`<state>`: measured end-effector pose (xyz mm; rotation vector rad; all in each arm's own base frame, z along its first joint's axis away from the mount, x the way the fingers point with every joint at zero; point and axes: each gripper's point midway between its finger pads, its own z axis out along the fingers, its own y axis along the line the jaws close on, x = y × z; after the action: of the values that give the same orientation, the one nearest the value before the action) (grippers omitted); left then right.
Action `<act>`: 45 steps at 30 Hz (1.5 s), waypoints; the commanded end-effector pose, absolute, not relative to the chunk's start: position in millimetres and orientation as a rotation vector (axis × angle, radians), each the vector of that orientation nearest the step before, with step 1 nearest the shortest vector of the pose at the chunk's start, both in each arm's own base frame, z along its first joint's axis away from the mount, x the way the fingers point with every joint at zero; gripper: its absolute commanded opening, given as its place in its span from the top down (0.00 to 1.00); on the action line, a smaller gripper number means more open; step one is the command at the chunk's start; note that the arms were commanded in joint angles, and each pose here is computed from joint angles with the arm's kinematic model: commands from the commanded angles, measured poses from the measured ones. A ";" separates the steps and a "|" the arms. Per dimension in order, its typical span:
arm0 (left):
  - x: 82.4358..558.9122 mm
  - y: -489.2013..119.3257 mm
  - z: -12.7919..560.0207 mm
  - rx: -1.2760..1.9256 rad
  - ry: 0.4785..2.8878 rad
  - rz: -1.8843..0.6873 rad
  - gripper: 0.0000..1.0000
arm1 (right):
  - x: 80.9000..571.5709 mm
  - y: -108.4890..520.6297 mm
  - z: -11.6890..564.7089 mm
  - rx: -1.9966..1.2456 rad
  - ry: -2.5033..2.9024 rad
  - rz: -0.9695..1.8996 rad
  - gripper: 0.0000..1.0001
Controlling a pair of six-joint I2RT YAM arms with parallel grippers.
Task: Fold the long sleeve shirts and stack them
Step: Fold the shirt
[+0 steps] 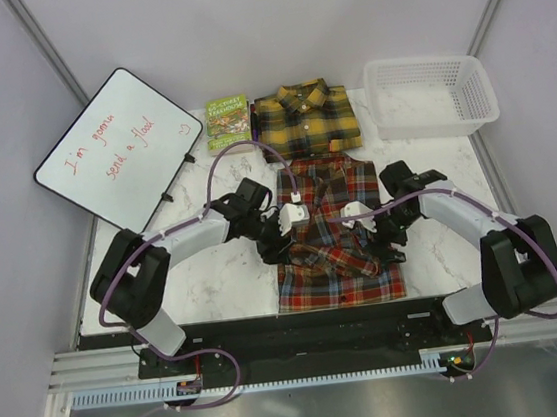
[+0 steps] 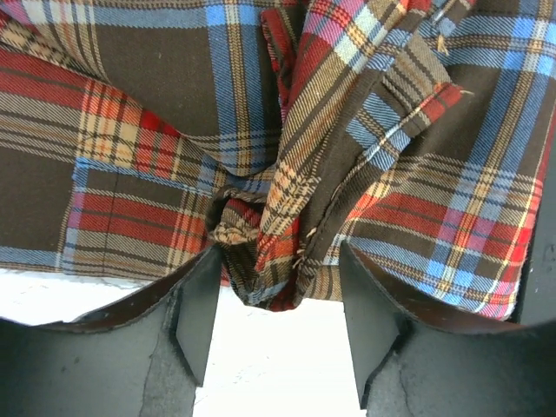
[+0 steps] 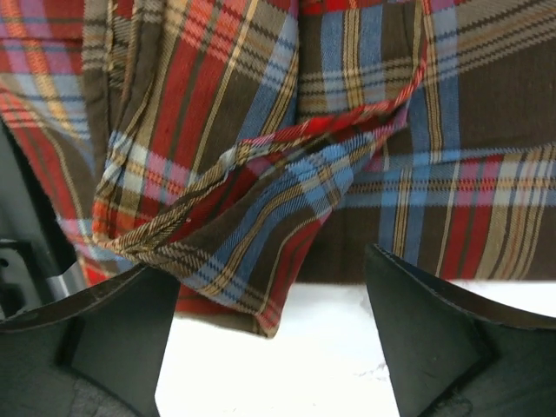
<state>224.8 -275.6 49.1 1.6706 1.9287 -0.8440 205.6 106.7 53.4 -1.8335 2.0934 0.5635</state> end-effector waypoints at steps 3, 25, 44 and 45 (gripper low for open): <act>227.8 -288.0 62.1 1.633 1.932 -0.915 0.59 | 233.8 126.9 58.0 -1.779 2.044 0.572 0.30; 263.5 -281.1 126.8 1.674 1.773 -0.713 0.98 | 280.0 132.1 120.8 -1.567 1.922 0.397 1.00; 319.0 -277.3 79.6 1.549 2.022 -0.718 0.62 | 302.7 111.8 85.7 -1.417 2.230 0.449 0.46; 321.9 -274.1 84.5 1.512 2.038 -0.720 0.60 | 305.1 106.8 92.0 -1.374 2.246 0.451 0.45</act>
<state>306.2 -276.7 59.6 1.6268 2.0155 -0.7296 289.1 111.0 61.3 -1.4904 2.2296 0.4583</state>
